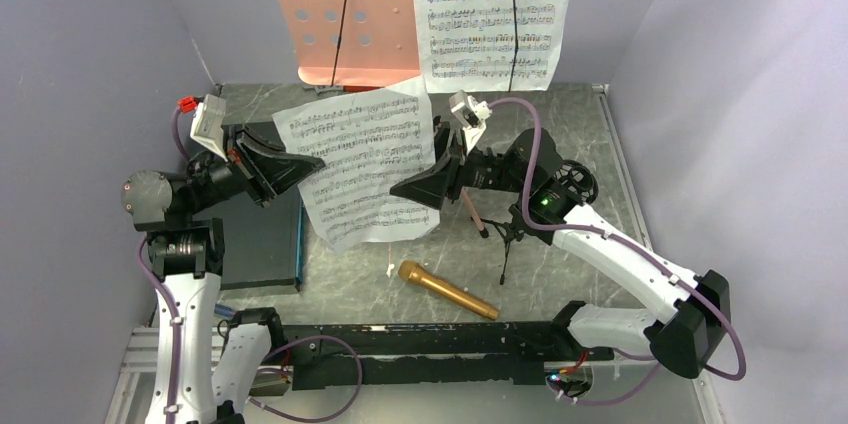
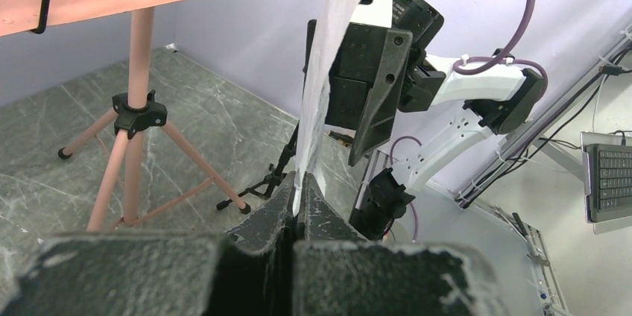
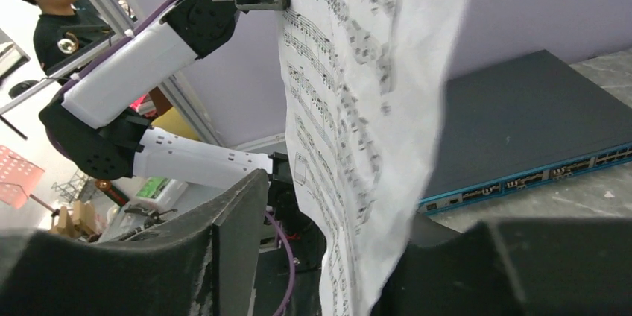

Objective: Set up the instrument practice props

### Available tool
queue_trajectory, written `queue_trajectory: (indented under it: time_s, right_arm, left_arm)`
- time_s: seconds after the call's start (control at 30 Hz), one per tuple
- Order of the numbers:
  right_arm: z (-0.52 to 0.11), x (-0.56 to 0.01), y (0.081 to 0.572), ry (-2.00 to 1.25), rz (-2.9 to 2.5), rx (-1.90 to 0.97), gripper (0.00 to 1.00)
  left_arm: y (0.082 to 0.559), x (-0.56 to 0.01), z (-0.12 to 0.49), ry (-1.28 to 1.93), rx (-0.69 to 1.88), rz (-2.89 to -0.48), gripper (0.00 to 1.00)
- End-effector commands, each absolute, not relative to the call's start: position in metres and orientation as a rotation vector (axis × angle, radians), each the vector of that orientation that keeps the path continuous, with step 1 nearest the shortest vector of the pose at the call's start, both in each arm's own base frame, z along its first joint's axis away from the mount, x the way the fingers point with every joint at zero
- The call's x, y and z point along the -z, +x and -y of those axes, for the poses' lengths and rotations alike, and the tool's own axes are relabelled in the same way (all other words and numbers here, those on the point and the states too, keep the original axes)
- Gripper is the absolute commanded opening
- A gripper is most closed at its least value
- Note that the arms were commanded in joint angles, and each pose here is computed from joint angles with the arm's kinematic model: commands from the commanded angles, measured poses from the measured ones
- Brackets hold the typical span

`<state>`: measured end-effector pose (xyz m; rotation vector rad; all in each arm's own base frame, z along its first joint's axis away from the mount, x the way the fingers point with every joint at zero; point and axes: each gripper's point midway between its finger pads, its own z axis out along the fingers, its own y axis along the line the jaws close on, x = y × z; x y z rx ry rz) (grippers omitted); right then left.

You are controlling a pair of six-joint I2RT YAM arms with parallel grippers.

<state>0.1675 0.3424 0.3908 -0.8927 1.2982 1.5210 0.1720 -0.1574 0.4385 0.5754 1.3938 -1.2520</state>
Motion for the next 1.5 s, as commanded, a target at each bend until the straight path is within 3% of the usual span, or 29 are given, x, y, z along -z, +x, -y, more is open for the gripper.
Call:
queue_trajectory:
  time_s: [0.0,0.17,0.23,0.43,0.47,0.53,1.0,1.47]
  right_arm:
    - [-0.342,-0.423,0.162,-0.914,-1.172,-1.53,0.41]
    - [-0.342,-0.424,0.165,-0.904,-1.181,-1.513,0.0]
    - [-0.342,-0.424,0.166,-0.9,-1.185,-1.502,0.0]
    - [-0.336,-0.429,0.166,-0.882,-1.179,-1.467,0.0]
    - [-0.334,-0.432,0.166,-0.871,-1.175,-1.456,0.0]
    - [-0.331,-0.436,0.167,-0.862,-1.183,-1.43,0.0]
    - [-0.282,-0.515,0.184,-0.625,-1.192,-1.173,0.0]
    - [-0.249,-0.561,0.2,-0.501,-1.199,-0.98,0.0]
  left_arm:
    - [0.161,-0.442,0.159,0.638,1.227,-1.371,0.03]
    - [0.161,-0.439,0.159,0.641,1.211,-1.381,0.03]
    - [0.161,-0.439,0.159,0.638,1.208,-1.387,0.07]
    - [0.165,-0.438,0.157,0.633,1.168,-1.387,0.73]
    - [0.166,-0.44,0.157,0.633,1.16,-1.387,0.8]
    - [0.169,-0.441,0.156,0.632,1.151,-1.397,0.85]
    - [0.219,-0.496,0.143,0.535,1.053,-1.402,0.93]
    - [0.271,-0.547,0.131,0.352,0.861,-1.427,0.81]
